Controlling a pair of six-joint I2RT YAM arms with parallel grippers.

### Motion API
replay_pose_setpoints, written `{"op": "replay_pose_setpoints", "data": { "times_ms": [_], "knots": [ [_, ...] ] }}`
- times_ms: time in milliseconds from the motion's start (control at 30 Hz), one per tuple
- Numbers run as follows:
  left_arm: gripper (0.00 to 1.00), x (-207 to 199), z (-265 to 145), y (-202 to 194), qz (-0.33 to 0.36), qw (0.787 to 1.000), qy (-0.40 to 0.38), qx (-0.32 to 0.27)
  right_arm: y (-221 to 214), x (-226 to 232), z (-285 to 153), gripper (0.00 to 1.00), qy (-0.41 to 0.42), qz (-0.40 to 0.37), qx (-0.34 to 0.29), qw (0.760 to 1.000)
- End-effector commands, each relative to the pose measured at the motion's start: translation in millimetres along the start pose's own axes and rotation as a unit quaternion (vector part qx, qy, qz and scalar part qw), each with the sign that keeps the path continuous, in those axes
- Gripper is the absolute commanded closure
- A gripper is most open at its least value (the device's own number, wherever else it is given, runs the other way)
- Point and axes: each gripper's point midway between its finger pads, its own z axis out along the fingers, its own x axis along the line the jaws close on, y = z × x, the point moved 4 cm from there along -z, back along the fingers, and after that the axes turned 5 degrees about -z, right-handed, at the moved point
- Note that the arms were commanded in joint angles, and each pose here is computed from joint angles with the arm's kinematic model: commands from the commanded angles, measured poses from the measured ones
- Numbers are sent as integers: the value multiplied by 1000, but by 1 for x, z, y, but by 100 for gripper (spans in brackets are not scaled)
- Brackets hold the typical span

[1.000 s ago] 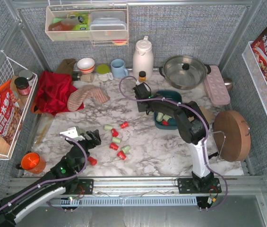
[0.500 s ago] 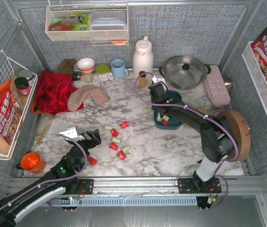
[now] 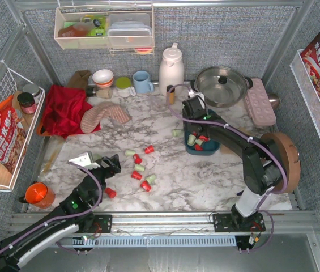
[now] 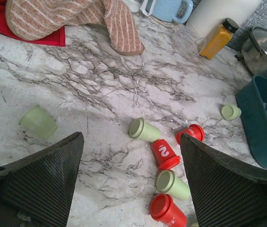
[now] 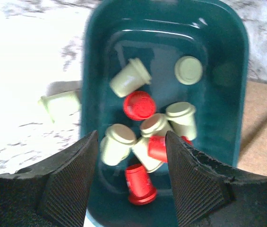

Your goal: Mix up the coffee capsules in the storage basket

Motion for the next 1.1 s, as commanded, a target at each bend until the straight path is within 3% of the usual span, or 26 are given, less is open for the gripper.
{"op": "replay_pose_setpoints", "data": {
  "times_ms": [0, 133, 367, 567, 800, 1067],
  "knots": [
    [9, 1, 0, 1, -7, 1000, 1, -5, 15, 23, -15, 37, 48, -4, -16, 999],
    [9, 0, 1, 0, -10, 1000, 0, -8, 24, 58, -18, 38, 94, -18, -26, 995],
    [9, 3, 0, -1, -3, 1000, 6, 0, 17, 97, 15, 38, 112, -41, 2, 993],
    [8, 8, -3, 1, -6, 1000, 11, -8, 9, 103, 33, 37, 97, -41, 28, 994],
    [9, 9, -3, 4, -17, 1000, 7, -24, -8, 100, 47, 37, 44, 23, 58, 997],
    [8, 10, -4, 6, -10, 1000, 11, -24, -21, 99, 67, 36, 12, 11, 78, 997]
  ]
}}
